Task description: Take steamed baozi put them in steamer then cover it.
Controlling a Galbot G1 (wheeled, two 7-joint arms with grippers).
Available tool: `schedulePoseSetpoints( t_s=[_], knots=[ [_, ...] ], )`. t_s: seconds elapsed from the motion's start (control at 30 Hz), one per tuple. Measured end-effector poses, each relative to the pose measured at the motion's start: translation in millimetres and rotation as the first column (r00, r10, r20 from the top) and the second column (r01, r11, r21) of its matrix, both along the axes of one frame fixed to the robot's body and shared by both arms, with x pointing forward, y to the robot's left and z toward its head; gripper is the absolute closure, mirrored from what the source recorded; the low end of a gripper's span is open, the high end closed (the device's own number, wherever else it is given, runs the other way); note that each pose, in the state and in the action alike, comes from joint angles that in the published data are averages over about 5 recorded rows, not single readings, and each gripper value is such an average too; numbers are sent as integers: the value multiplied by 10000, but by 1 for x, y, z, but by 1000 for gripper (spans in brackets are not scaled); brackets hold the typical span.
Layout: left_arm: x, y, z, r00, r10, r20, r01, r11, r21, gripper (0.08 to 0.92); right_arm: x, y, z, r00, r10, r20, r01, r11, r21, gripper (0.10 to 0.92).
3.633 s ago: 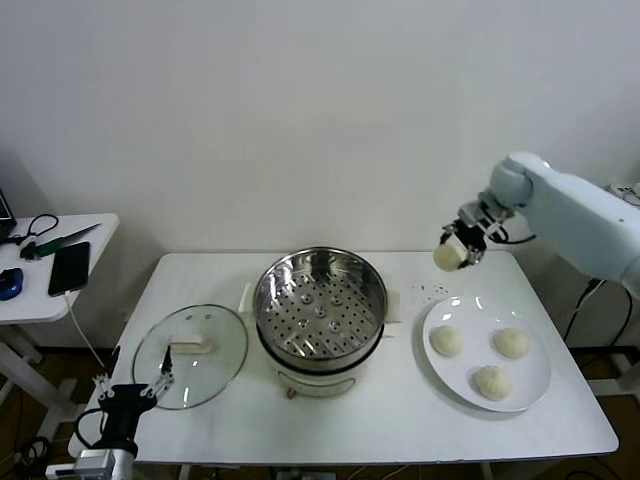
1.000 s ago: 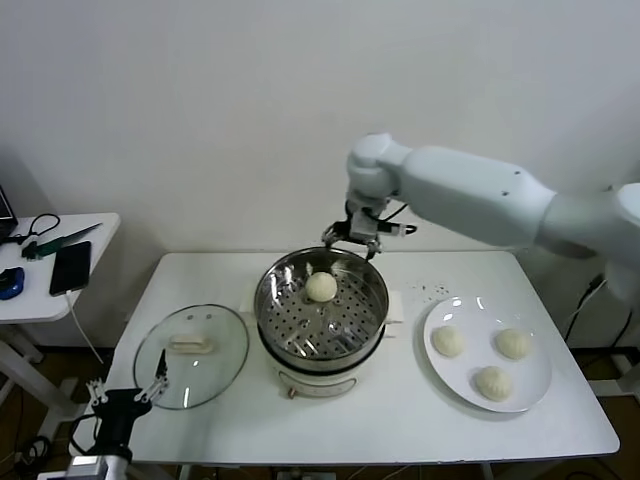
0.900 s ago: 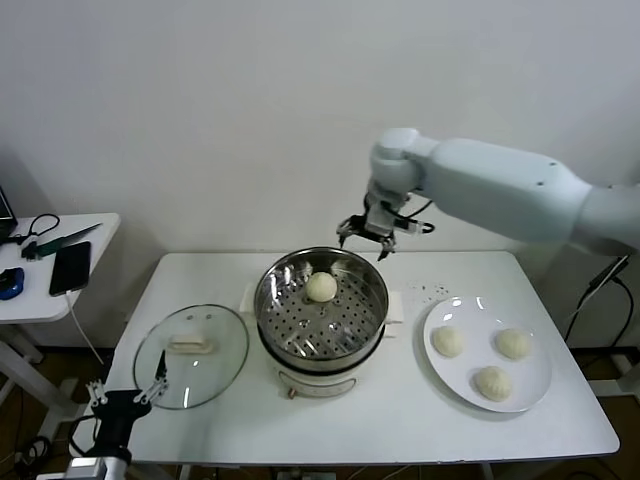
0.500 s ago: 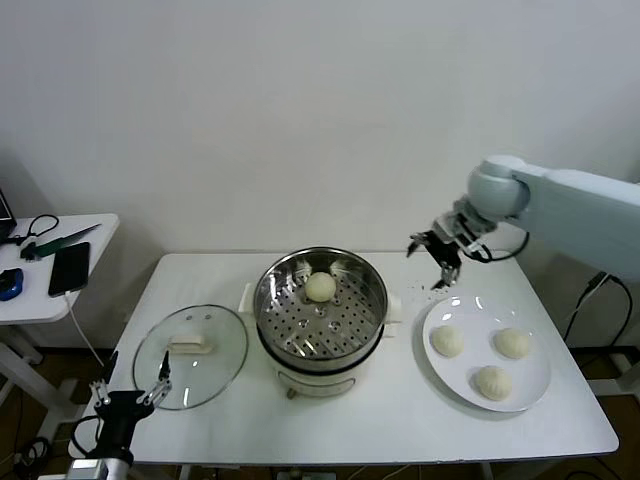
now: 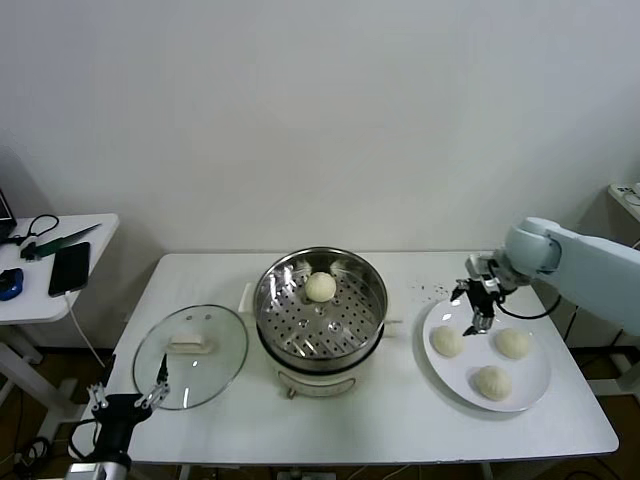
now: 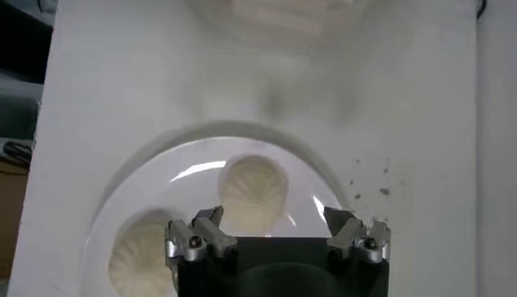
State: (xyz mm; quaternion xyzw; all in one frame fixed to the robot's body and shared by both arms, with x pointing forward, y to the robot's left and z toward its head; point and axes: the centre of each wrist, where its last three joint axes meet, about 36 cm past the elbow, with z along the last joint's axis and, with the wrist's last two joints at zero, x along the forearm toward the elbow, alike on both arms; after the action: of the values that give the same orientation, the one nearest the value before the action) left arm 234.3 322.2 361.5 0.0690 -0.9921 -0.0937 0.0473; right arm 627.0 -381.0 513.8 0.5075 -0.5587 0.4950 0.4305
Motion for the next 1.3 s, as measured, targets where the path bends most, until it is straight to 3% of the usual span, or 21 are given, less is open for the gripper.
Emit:
schedulePoseSetpoints(
  t_s=[0.67,1.3],
  knots=[
    [-3,2,-8,9995,144,-270,-142,9999,68,177,19,19,-59,9969,-532,-582,527,9986,-107,204],
    [-4,2,-9,9989,265,-375,-261,9996,114,177,27,24,-58,9959,-520,-743,520,9986,-15,357]
  ],
)
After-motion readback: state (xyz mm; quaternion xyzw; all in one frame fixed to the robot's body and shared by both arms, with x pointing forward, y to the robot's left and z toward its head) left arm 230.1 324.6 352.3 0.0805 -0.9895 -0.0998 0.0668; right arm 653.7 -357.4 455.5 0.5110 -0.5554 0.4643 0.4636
